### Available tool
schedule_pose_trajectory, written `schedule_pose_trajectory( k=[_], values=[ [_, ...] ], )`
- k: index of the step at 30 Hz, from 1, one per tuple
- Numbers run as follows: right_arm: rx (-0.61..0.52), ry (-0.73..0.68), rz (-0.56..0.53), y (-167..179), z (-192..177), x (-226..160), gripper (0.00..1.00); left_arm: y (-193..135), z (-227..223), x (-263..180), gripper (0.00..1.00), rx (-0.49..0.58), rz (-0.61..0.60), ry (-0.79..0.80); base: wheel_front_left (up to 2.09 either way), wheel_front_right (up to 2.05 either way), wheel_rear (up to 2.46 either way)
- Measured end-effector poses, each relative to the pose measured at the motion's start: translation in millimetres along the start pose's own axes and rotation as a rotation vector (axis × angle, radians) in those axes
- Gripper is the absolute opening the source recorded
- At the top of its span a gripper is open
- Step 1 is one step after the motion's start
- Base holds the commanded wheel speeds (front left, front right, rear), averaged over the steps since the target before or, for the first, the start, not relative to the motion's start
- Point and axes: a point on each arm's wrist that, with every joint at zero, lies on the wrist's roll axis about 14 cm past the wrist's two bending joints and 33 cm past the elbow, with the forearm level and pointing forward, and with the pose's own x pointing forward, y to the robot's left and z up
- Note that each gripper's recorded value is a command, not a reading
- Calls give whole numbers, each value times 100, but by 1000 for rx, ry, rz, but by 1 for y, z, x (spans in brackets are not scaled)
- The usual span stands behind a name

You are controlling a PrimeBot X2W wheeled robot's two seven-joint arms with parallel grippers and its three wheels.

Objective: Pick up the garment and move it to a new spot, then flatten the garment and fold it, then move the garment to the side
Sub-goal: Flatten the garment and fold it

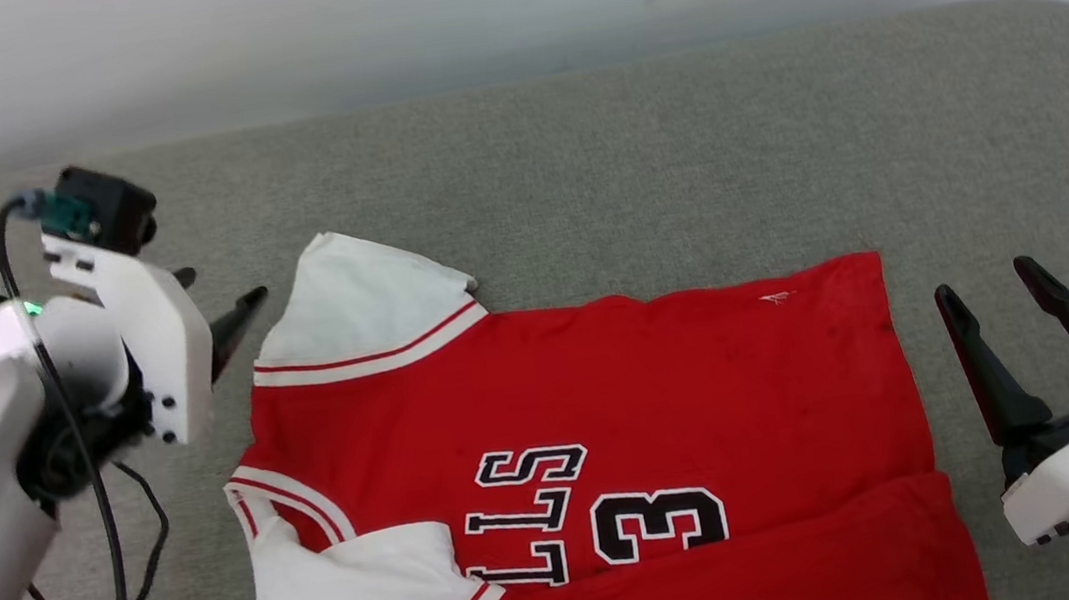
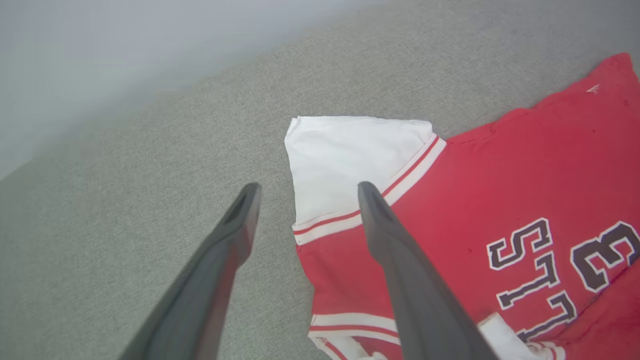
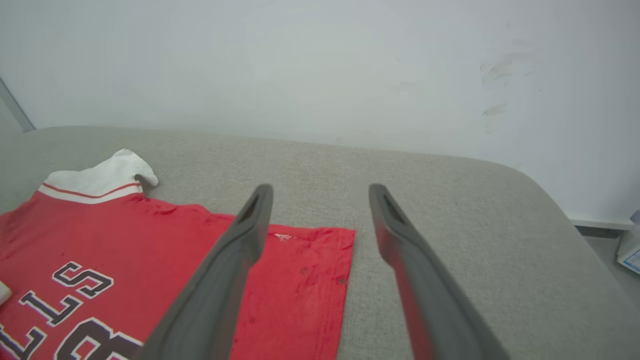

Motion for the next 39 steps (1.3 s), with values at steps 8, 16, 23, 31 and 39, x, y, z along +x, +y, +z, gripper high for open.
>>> schedule_pose_trajectory(
  k=[8, 16, 23, 31, 39],
  values=[
    [2, 32, -36, -9, -17, 17, 100, 10, 2, 57, 100, -17, -40, 299, 0, 0, 0],
    [-3, 84, -59, -18, -42, 35, 100, 16, -22, 111, 100, 16, -47, 470, 0, 0, 0],
    [-12, 132, -68, -25, -64, 49, 100, 18, -63, 153, 100, 42, -64, 598, 0, 0, 0],
    [-21, 132, -75, -29, -64, 52, 100, 15, -73, 154, 0, 24, -90, 649, 0, 0, 0],
    [-80, 110, -50, -37, -41, 59, 100, 11, -61, 144, 0, 31, -87, 551, 0, 0, 0]
  ],
)
